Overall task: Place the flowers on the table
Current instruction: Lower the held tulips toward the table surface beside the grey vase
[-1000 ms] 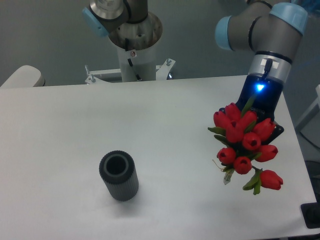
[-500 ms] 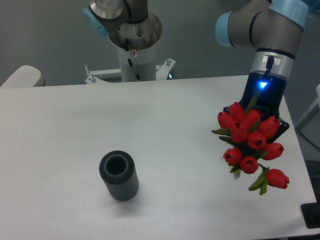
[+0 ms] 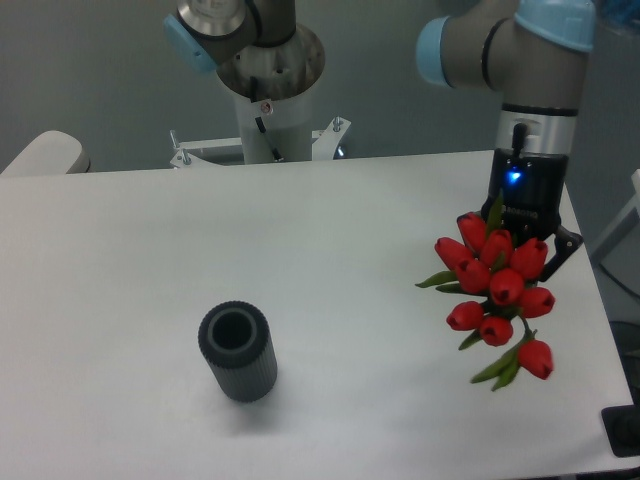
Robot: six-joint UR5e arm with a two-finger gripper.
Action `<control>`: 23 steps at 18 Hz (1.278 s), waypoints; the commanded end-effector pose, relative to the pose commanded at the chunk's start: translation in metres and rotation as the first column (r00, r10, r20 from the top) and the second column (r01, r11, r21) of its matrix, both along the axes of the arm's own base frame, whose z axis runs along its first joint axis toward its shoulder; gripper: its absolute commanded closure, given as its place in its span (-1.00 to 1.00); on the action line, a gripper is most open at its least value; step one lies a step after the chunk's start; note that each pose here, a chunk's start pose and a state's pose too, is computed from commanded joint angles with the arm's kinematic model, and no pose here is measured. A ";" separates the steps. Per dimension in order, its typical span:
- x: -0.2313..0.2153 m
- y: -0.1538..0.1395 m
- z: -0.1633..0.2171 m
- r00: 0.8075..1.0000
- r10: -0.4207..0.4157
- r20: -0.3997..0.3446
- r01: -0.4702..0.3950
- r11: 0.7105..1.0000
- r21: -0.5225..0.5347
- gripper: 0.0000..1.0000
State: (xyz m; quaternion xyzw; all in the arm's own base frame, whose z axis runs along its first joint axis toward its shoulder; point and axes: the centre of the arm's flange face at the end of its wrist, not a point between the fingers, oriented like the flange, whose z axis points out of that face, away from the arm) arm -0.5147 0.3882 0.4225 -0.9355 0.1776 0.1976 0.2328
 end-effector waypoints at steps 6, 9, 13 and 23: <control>0.048 0.015 -0.051 0.995 -0.058 -0.079 0.027 0.937 -0.348 0.35; 0.066 0.011 -0.071 0.994 -0.082 -0.074 0.043 0.901 -0.431 0.35; 0.087 -0.002 -0.102 0.994 -0.105 -0.023 0.081 0.870 -0.487 0.35; 0.130 -0.006 -0.167 0.990 -0.132 0.049 0.132 0.758 -0.639 0.37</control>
